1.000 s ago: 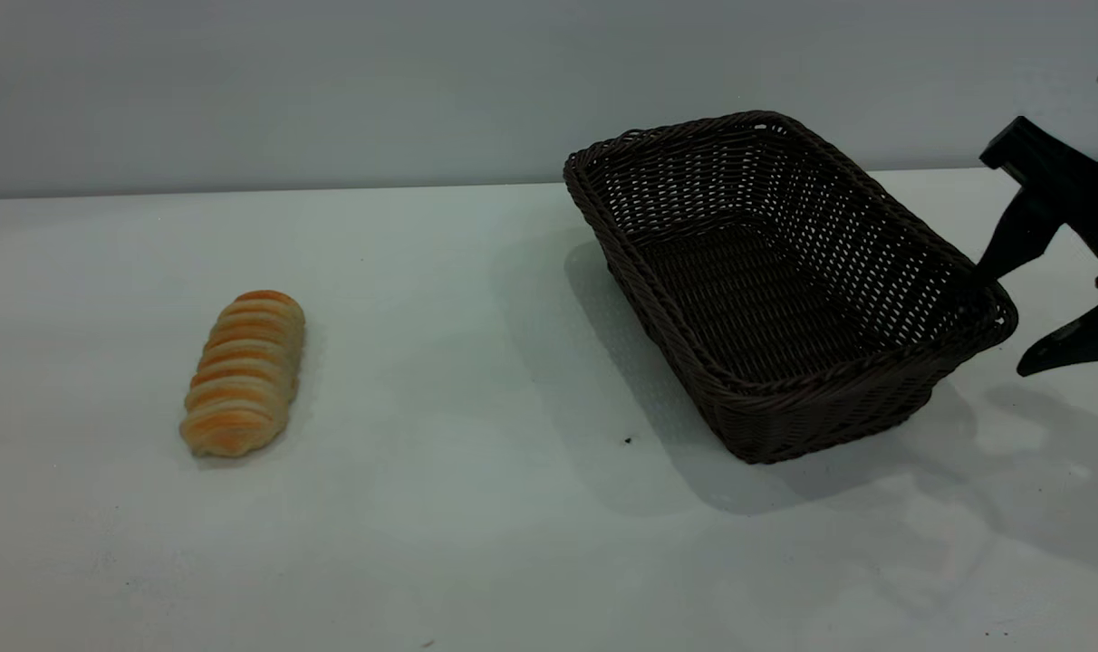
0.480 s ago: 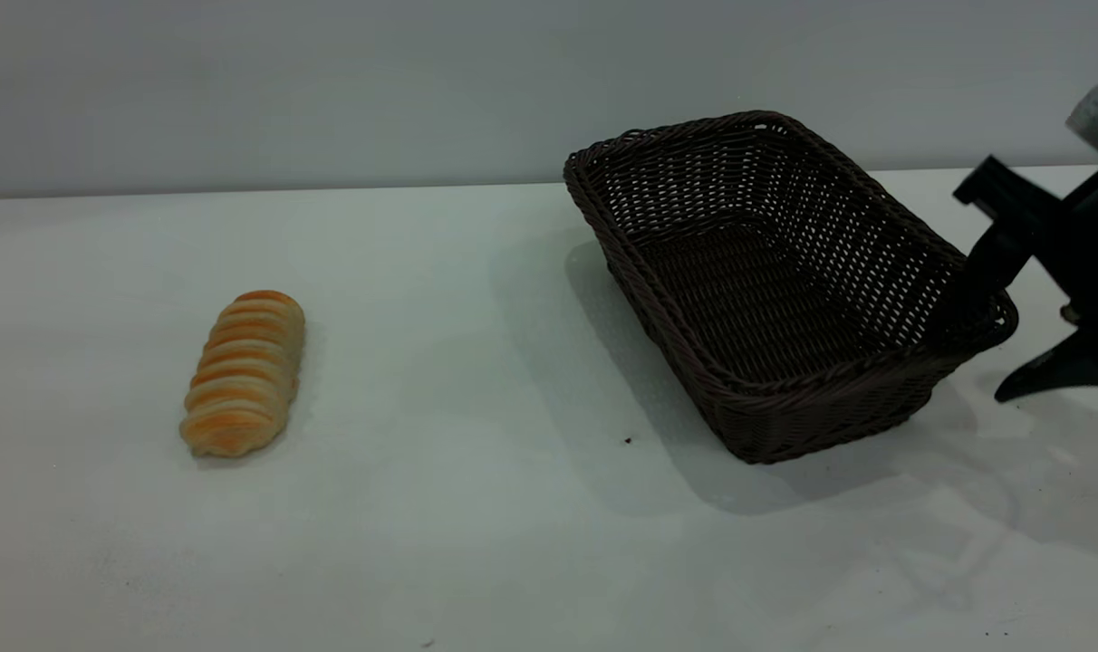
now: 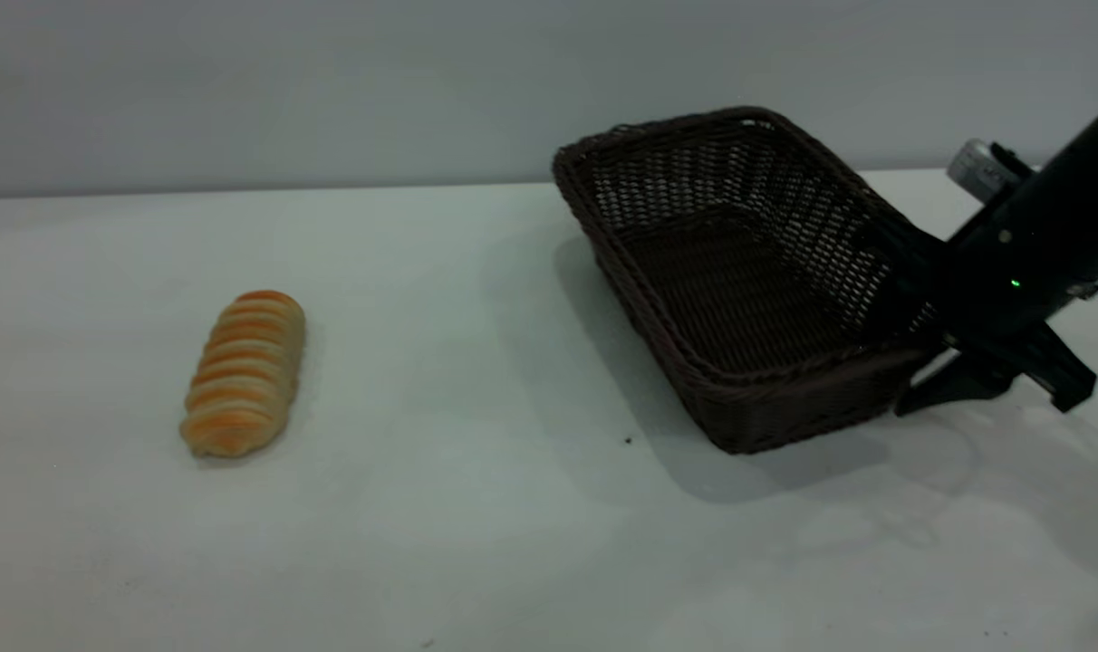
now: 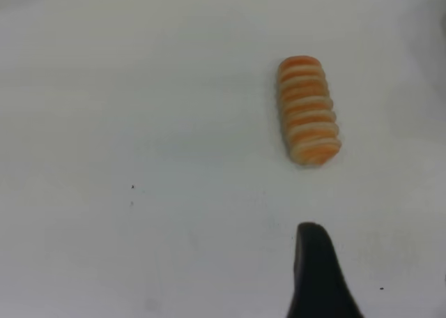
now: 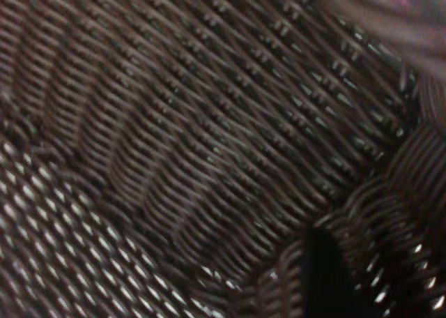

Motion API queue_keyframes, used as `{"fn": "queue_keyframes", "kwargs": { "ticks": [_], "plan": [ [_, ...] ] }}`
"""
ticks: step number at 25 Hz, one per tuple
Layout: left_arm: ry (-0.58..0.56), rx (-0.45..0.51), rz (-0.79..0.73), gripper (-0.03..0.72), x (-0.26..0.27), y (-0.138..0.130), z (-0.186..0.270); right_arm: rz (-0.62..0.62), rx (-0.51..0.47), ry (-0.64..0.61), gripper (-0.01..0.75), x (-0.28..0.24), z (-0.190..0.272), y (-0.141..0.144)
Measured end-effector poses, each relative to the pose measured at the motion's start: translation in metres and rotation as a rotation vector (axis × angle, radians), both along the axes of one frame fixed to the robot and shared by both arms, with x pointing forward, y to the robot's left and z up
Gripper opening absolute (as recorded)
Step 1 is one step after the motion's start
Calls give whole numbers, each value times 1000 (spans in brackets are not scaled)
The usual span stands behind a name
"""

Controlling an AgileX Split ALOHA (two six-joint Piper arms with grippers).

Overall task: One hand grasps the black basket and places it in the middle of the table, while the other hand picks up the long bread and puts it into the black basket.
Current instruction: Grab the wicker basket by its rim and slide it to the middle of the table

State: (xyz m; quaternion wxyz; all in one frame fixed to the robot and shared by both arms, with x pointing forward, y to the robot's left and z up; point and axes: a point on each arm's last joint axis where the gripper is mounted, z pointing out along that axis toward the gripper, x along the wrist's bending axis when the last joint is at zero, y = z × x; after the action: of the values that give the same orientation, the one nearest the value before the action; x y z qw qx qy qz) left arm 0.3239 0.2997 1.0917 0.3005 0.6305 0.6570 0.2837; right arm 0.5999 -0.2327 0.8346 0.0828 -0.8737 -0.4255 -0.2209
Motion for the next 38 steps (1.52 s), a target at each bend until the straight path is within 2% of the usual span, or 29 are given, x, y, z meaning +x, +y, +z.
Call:
{"fn": "queue_keyframes", "kwargs": {
  "ticks": [4,9,15,19,23,32,38],
  "plan": [
    [9,1,1,466,-1,0,-1,-13,17,-7,132,4,5,1],
    [13,1,1,466,-1,0,-1,221,-47,-4,129,0,14,3],
    [22,1,1,466,-1,0,-2,451,-160,32,129,24,46,2],
    [24,1,2,466,-1,0,-2,536,-218,24,129,45,72,1],
    [25,1,2,466,-1,0,-2,593,-233,-5,129,65,79,12],
    [30,1,2,466,-2,0,-2,745,-201,-8,129,86,53,74],
    [30,1,2,466,-2,0,-2,783,-199,5,129,93,35,82]
  ]
}}
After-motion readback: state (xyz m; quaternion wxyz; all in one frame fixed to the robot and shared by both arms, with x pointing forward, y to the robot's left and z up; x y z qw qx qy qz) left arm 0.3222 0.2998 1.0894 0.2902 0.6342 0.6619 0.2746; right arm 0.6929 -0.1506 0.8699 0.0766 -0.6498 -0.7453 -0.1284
